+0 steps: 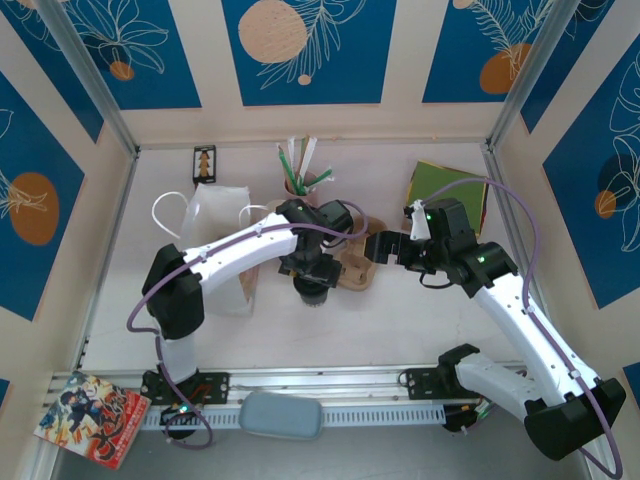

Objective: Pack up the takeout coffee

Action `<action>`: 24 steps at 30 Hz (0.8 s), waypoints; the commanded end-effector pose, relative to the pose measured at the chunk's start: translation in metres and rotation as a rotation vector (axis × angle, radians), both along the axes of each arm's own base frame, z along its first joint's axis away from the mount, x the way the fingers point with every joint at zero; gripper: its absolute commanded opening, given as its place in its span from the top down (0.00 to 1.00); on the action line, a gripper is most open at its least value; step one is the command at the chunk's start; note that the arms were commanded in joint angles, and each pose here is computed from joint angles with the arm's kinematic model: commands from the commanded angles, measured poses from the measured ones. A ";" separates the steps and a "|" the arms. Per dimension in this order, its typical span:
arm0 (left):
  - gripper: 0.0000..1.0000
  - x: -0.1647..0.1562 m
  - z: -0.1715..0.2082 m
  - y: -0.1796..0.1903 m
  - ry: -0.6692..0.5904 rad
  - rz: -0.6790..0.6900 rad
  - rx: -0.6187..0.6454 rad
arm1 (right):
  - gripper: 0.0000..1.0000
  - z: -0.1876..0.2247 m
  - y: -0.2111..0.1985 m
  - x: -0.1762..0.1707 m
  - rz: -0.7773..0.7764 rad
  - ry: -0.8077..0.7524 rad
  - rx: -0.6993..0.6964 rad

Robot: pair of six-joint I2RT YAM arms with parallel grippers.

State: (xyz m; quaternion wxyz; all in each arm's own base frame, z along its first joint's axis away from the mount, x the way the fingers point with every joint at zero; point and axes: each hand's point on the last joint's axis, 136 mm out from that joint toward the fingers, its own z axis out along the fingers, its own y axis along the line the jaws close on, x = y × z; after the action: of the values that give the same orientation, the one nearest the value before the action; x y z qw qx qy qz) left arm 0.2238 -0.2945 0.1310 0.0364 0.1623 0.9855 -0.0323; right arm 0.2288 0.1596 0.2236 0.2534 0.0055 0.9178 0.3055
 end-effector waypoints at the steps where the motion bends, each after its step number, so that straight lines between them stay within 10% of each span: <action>1: 0.18 0.003 0.022 0.006 -0.035 0.009 -0.016 | 0.01 -0.004 0.001 -0.001 -0.002 0.011 0.002; 24: 0.18 0.003 0.014 -0.002 -0.007 -0.002 -0.026 | 0.01 -0.007 0.002 0.000 -0.001 0.014 -0.003</action>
State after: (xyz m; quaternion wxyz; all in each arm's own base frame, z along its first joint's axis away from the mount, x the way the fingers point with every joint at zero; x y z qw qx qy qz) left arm 0.2264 -0.2986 0.1392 0.0442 0.1624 0.9849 -0.0410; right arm 0.2283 0.1615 0.2237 0.2519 0.0053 0.9175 0.3077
